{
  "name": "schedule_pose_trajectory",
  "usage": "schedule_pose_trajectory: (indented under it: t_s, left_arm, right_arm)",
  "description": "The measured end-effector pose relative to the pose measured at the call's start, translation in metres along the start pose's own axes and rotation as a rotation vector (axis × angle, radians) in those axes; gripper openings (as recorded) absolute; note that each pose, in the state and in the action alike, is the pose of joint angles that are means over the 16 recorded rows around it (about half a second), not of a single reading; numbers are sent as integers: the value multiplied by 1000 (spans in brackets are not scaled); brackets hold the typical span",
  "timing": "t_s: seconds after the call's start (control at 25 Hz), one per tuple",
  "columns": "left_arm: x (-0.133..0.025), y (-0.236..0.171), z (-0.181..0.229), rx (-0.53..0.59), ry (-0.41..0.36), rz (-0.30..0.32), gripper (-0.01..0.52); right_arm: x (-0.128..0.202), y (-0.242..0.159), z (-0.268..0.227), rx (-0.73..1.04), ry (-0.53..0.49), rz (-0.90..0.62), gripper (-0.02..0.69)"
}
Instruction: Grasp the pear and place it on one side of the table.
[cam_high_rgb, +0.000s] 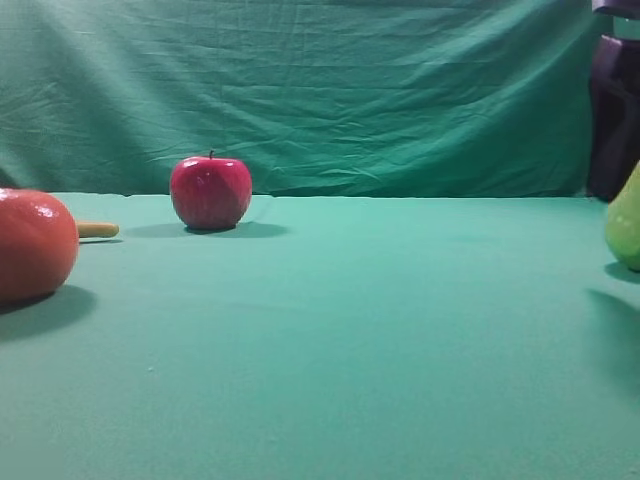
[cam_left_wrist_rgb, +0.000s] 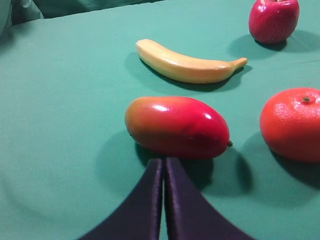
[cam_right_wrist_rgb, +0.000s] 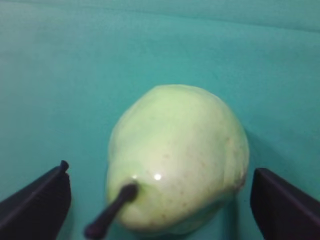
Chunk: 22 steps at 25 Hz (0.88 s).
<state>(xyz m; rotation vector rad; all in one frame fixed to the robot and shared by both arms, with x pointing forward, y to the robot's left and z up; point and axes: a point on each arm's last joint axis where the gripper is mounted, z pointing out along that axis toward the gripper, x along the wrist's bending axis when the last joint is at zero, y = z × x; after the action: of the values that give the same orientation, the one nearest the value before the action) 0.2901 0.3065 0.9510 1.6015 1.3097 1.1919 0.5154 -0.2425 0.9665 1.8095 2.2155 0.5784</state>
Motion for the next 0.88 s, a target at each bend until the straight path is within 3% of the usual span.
schedule_pose_trajectory:
  t_s: [0.16,0.48,0.68,0.88]
  left_arm:
    - [0,0,0,0,0,0,0]
    - [0,0,0,0,0,0,0]
    - [0,0,0,0,0,0,0]
    - [0,0,0,0,0,0,0]
  right_arm:
    - [3,14,-21,-3,17,-5,545]
    - [12,27,-91,-109,41,-24,234]
    - [17,12,-140,-226,46,-31,74]
    - [21,-23,-182,-369,46,-37,3]
